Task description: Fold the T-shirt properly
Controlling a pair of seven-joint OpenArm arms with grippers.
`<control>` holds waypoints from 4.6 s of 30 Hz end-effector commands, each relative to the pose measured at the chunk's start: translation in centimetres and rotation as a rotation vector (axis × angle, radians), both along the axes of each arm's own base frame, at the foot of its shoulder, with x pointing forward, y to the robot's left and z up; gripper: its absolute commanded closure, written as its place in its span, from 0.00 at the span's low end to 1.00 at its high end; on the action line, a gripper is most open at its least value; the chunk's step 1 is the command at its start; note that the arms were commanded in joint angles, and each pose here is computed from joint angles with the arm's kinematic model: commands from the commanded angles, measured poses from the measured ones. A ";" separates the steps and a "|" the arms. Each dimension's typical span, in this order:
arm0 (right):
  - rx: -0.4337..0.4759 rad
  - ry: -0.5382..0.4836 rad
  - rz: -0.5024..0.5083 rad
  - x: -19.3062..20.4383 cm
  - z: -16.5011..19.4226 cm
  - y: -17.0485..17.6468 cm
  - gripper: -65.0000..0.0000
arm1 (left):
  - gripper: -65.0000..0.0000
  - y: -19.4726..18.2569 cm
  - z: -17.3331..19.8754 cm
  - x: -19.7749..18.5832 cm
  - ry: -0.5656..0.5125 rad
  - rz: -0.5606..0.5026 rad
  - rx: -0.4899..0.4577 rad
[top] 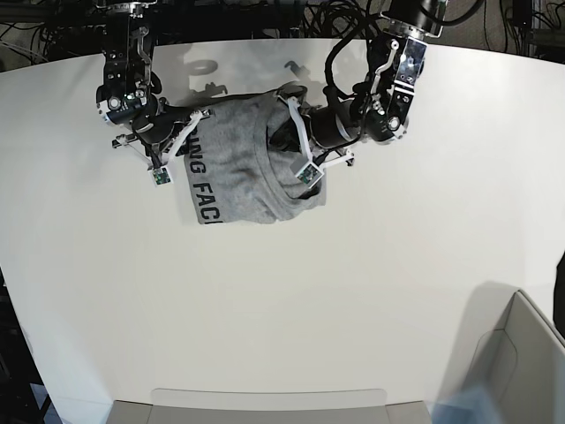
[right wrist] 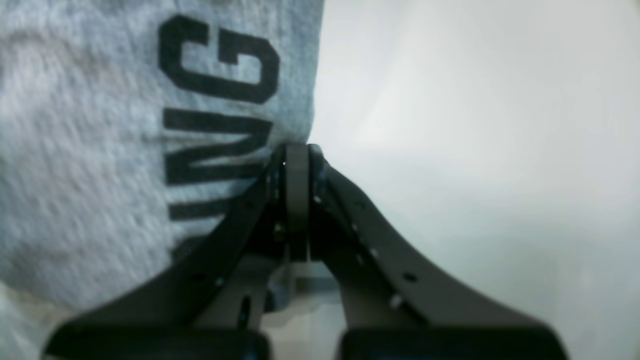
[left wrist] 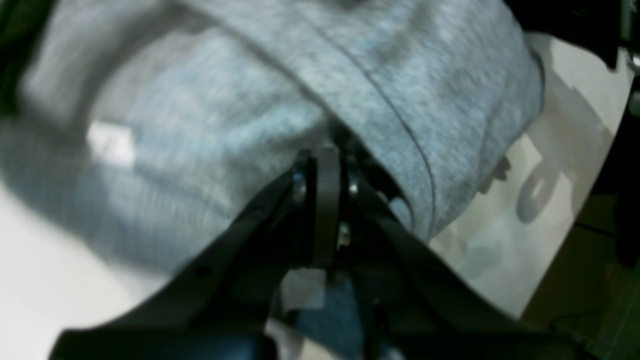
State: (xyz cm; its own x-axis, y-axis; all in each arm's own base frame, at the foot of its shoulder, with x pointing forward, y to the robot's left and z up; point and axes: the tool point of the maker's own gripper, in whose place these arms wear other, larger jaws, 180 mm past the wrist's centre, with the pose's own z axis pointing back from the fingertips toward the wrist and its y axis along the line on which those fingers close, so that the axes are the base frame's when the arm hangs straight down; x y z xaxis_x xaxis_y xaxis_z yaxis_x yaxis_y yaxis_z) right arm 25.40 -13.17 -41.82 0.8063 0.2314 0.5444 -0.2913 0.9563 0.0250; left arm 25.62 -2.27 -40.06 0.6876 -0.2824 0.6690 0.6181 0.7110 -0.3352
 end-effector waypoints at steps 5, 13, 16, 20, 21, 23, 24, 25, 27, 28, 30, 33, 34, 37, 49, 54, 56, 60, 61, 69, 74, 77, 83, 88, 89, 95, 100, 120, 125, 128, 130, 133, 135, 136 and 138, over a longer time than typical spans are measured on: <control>0.038 -0.034 0.119 2.1 0.7 4.4 1.00 | 0.98 4.1 1.3 4.0 -0.109 0.104 0.090; 0.111 -0.010 0.268 4.5 0.3 12.4 1.00 | 0.98 9.9 0.9 7.3 -0.150 0.222 0.254; 0.116 0.007 0.354 3.8 0.0 15.4 1.00 | 0.98 10.8 0.4 8.7 -0.132 0.242 0.264; 0.130 0.013 0.450 2.5 0.1 18.8 1.00 | 0.98 11.1 0.4 10.7 -0.123 0.251 0.265; 0.131 0.008 0.464 2.3 0.3 19.2 1.00 | 0.98 11.1 0.9 11.3 -0.137 0.253 0.264; 0.140 -0.026 0.470 2.5 1.4 19.6 1.00 | 0.98 11.1 1.8 12.0 -0.161 0.257 0.261; 0.147 -0.053 0.463 2.8 2.3 19.5 1.00 | 0.98 11.4 2.3 12.4 -0.176 0.270 0.258; 0.152 -0.078 0.449 3.0 3.0 19.1 1.00 | 0.98 12.0 3.1 12.9 -0.194 0.297 0.249; 0.167 -0.145 0.404 3.8 5.2 17.9 1.00 | 0.98 13.5 5.3 13.9 -0.246 0.357 0.229; 0.171 -0.181 0.371 4.3 6.3 16.9 1.00 | 0.98 13.6 6.2 14.2 -0.267 0.372 0.219; 0.153 -0.246 0.297 5.5 8.2 13.9 1.00 | 0.98 12.6 7.6 14.2 -0.298 0.378 0.189; 0.109 -0.314 0.160 6.9 10.0 8.5 1.00 | 0.98 9.3 9.1 13.3 -0.339 0.332 0.146; 0.091 -0.322 0.118 7.1 10.2 6.6 1.00 | 0.98 7.7 9.1 12.5 -0.342 0.297 0.135; 0.035 -0.308 0.083 7.4 9.5 3.6 1.00 | 0.98 3.9 8.5 10.1 -0.337 0.191 0.122; 0.004 -0.208 0.178 12.6 6.5 5.6 1.00 | 0.98 1.5 2.3 3.0 -0.186 0.043 0.165; -0.017 -0.128 0.291 13.4 4.3 9.5 1.00 | 0.98 5.0 0.8 2.3 -0.158 0.067 0.235; -0.020 -0.102 0.325 13.1 3.4 10.7 1.00 | 0.98 7.0 0.5 2.7 -0.142 0.126 0.248; 0.000 -0.096 0.434 11.5 2.2 15.0 1.00 | 0.98 11.6 -0.3 3.3 -0.106 0.254 0.277; -0.004 -0.087 0.465 10.9 1.7 15.9 1.00 | 0.98 12.7 -0.6 3.4 -0.093 0.287 0.284; 0.033 -0.053 0.624 6.7 0.8 22.4 1.00 | 0.98 17.1 -0.5 3.9 -0.082 0.416 0.303; 0.056 -0.108 0.608 6.7 2.5 22.1 1.00 | 0.98 18.1 1.4 4.5 -0.137 0.449 0.304; 0.086 -0.184 0.528 7.3 4.8 19.6 1.00 | 0.98 18.2 4.1 4.9 -0.222 0.465 0.299; 0.097 -0.340 0.398 6.9 9.7 14.1 1.00 | 1.00 17.4 9.7 5.5 -0.466 0.484 0.222; 0.048 -0.370 0.312 4.4 10.7 9.0 1.00 | 1.00 16.9 11.2 4.4 -0.553 0.490 0.173; 0.041 -0.364 0.295 3.8 10.6 8.2 1.00 | 1.00 16.9 11.3 4.0 -0.565 0.494 0.164; 0.010 -0.280 0.189 -0.8 8.8 4.1 1.00 | 1.00 19.3 10.6 0.9 -0.599 0.671 0.151; 0.010 -0.173 0.151 -5.0 6.1 2.7 1.00 | 1.00 19.2 8.2 -3.2 -0.507 0.654 0.180; 0.051 0.151 -0.034 -20.6 -0.4 -0.4 1.00 | 1.00 24.7 -0.3 -21.7 -0.105 0.706 0.394; 0.076 0.236 -0.086 -24.6 -3.6 -0.7 1.00 | 1.00 26.2 -4.2 -26.7 -0.001 0.758 0.419; 0.102 0.267 -0.129 -26.7 -5.5 -0.5 1.00 | 1.00 26.4 -6.2 -30.1 0.047 0.787 0.420; 0.110 0.300 -0.157 -28.4 -7.3 -0.7 1.00 | 1.00 26.9 -7.7 -32.5 0.100 0.768 0.432; 0.127 0.327 -0.200 -29.5 -9.5 -0.6 1.00 | 1.00 26.3 -10.0 -33.7 0.140 0.747 0.415; 0.132 0.346 -0.223 -30.2 -10.9 -0.8 1.00 | 1.00 26.0 -11.6 -35.2 0.184 0.758 0.414; 0.135 0.354 -0.235 -30.4 -11.7 -0.9 1.00 | 1.00 25.7 -12.7 -35.6 0.207 0.763 0.410; 0.137 0.378 -0.260 -31.0 -13.4 -1.1 1.00 | 1.00 25.6 -14.8 -36.1 0.262 0.748 0.399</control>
State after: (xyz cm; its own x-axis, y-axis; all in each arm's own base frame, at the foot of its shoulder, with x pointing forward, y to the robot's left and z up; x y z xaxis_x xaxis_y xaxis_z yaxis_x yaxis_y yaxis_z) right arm -5.26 -13.88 -55.44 0.9748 -0.0641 0.2135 0.0161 0.9755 0.2194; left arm -9.75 22.65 -55.23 0.8978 0.1311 0.4203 -0.1221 0.9913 -0.0485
